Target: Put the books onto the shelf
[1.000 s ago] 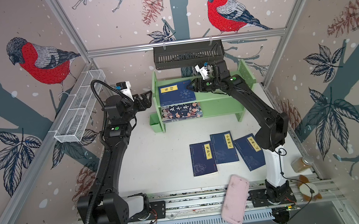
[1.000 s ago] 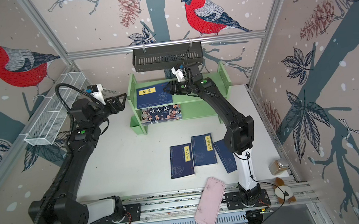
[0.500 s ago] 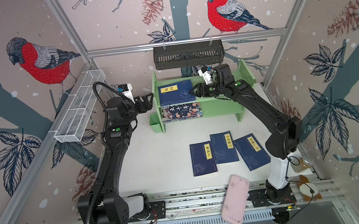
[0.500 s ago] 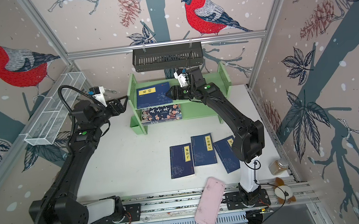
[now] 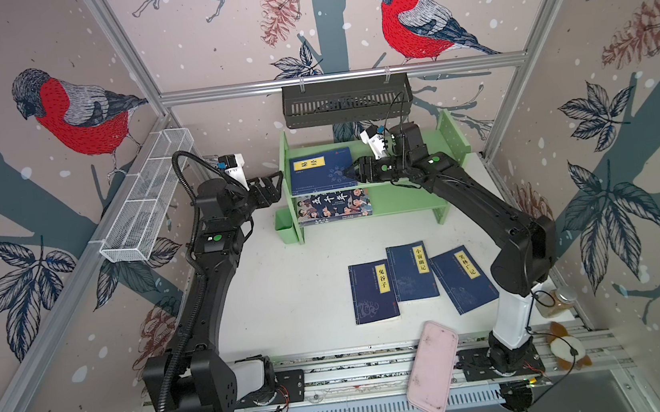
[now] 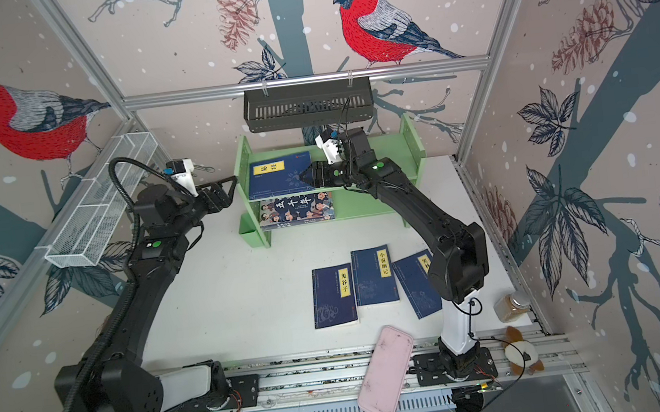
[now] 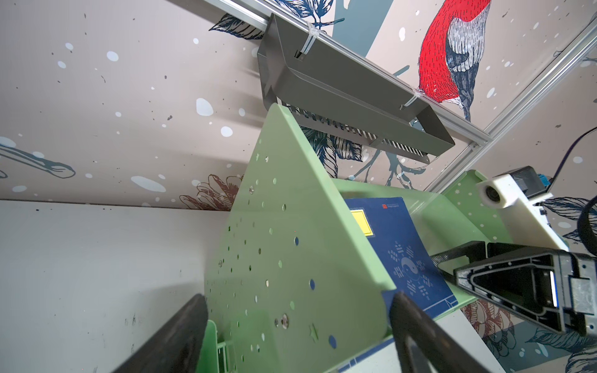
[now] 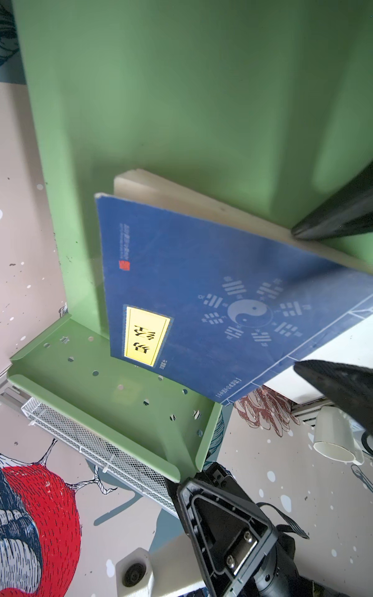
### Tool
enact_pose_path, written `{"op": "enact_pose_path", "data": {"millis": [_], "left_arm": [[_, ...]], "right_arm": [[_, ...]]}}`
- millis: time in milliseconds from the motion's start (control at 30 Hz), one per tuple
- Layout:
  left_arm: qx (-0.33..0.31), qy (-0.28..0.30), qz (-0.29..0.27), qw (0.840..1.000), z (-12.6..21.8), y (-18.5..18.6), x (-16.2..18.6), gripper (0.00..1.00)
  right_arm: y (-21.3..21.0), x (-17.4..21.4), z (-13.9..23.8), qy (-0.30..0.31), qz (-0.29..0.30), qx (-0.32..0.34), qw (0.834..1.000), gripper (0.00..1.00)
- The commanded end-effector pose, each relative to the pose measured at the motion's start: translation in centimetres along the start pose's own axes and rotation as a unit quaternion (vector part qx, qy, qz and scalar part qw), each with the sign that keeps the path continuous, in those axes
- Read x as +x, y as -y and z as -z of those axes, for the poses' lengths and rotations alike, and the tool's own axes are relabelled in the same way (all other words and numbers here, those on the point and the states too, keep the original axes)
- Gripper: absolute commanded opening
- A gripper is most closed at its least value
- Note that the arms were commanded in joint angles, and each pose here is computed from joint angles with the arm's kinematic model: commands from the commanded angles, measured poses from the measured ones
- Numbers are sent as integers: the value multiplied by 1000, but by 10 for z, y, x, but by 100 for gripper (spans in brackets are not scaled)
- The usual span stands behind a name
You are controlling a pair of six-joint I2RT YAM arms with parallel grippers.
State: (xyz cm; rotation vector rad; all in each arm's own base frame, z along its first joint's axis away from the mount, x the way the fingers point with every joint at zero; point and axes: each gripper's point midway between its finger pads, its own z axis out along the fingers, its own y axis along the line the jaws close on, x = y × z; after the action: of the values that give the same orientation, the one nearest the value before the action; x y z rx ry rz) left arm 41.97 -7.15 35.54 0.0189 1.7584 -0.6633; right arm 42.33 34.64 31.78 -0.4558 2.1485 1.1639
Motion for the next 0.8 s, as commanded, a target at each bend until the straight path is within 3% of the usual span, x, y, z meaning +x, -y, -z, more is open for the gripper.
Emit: {"op": "enact_pose_path", "data": {"millis": [0, 467, 633, 767], "left_arm": [[18, 20, -12, 1000, 1, 8, -11, 88], [14, 22, -21, 999, 3, 8, -12, 88], [4, 5, -33, 999, 10, 10, -11, 89], [-13, -34, -11, 999, 23, 9, 5, 90]], "right_arm": [[0, 11, 0, -19, -18, 3, 1000, 61], [18, 2, 9, -6, -12, 38, 999, 62], [14, -14, 37, 34, 15, 72, 997, 62], [-1, -10, 76, 70, 50, 110, 990, 62]]}}
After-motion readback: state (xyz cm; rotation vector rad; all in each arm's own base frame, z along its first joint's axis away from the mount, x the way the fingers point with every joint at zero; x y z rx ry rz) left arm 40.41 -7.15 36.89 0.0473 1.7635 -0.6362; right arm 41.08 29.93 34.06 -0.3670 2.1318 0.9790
